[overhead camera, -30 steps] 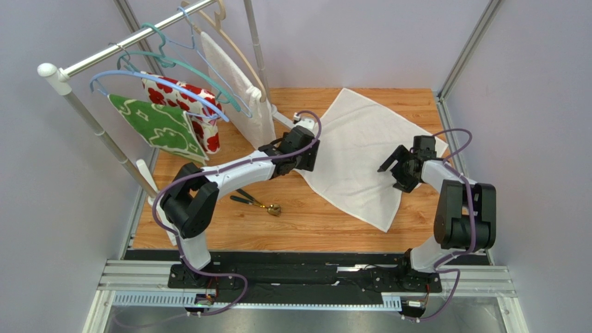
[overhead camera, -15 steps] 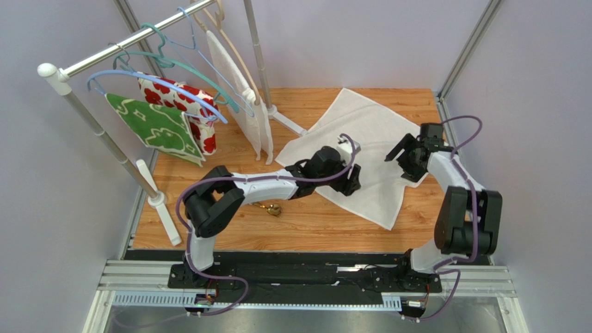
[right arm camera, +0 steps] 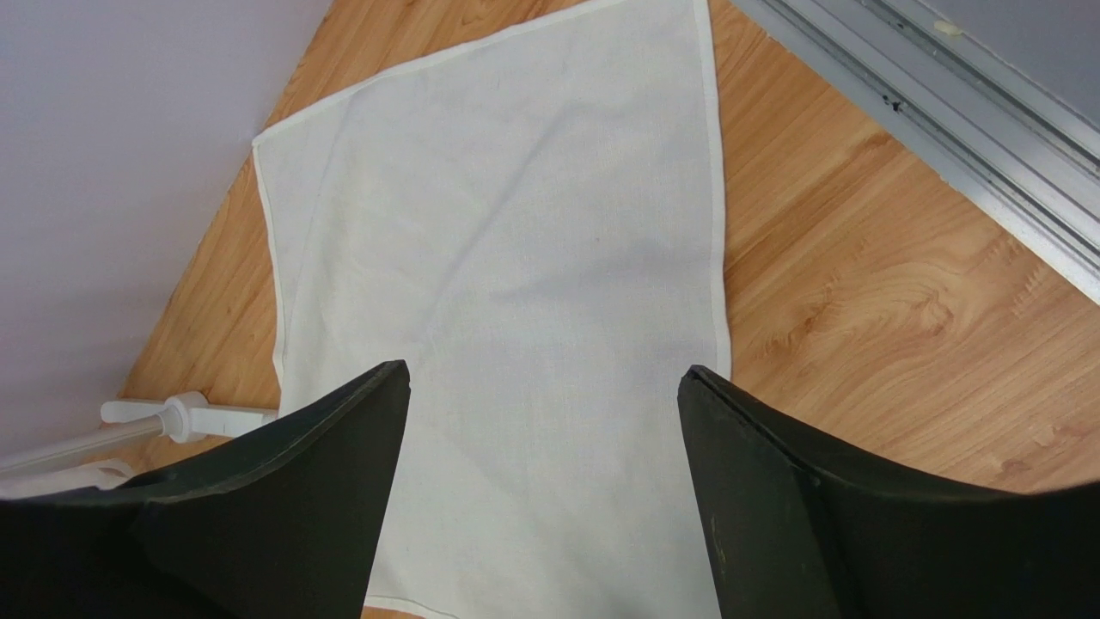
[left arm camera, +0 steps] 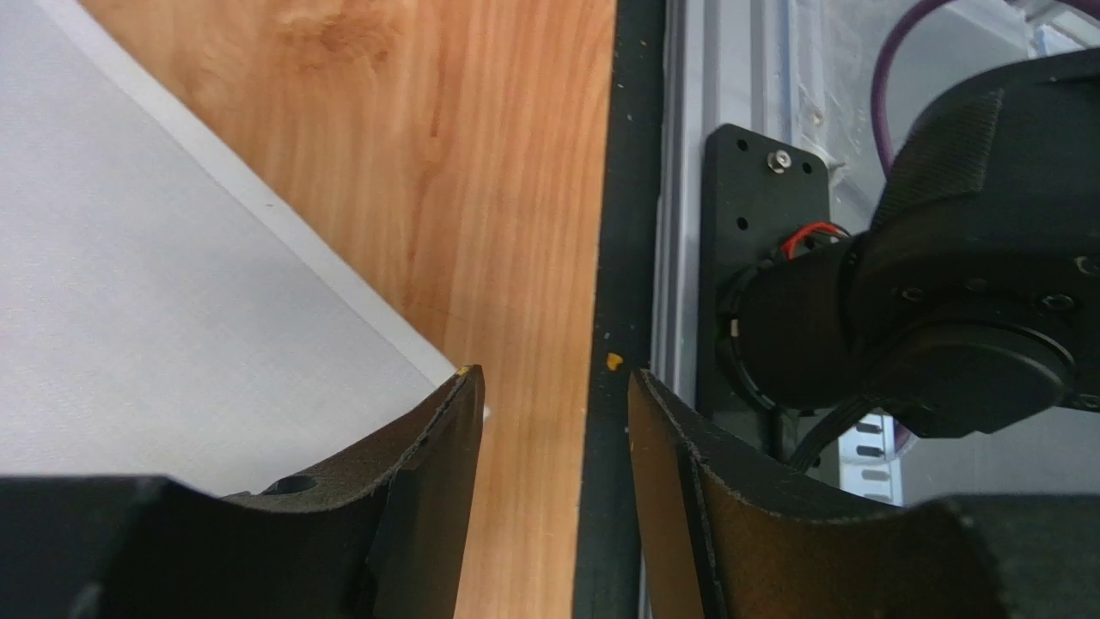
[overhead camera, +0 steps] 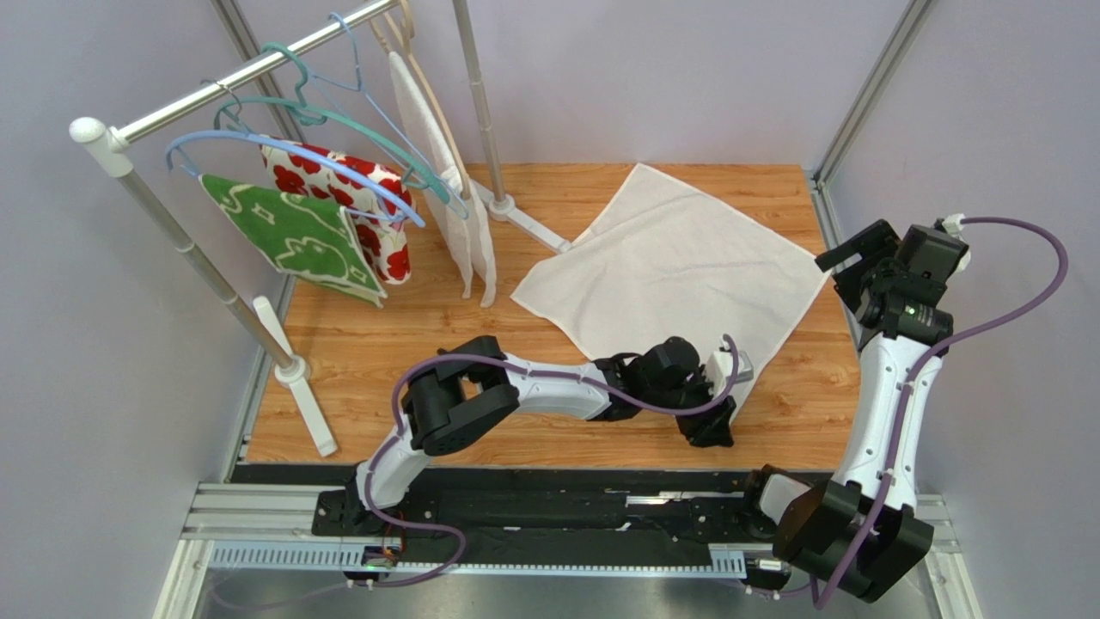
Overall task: Fold the napkin, place the utensils inside, and roll it up
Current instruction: Fold the napkin
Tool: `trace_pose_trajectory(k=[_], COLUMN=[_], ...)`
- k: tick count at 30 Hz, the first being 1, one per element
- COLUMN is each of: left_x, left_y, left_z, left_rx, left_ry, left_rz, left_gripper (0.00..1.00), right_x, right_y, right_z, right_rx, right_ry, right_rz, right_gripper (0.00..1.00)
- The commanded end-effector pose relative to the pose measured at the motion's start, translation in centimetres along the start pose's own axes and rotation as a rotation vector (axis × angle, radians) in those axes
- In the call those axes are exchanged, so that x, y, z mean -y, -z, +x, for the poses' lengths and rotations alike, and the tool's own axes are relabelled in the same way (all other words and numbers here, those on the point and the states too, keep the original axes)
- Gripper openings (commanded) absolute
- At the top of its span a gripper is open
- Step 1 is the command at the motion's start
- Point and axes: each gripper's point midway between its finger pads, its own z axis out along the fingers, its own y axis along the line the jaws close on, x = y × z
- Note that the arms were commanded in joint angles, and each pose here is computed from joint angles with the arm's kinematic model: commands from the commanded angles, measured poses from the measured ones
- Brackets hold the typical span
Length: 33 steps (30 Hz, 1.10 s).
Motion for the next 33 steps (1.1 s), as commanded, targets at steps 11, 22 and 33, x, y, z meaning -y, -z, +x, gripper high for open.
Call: trace_pose_trajectory(k=[11, 22, 33], left_x=[-1.6, -3.2, -4.7], left_y=[-1.7, -2.7, -2.7], left_z=[2.7, 4.9, 7.3], left_rx=[-0.042, -0.131, -0.246], left_ry=[-0.070, -0.117, -0.184], left_rz=[-0.087, -0.217, -0.428], left_gripper=[0.54, 0.50, 0.31], right_x=[-0.7, -1.4, -2.5], right_y=[0.8, 1.6, 2.1], right_z=[2.0, 1.8, 1.5], right_rx=[-0.074, -0.066, -0.064], right_ry=[-0.010, -0.006, -0.014], right_rz=[-0.069, -0.104, -0.155], right_gripper=[0.80, 0.80, 0.80])
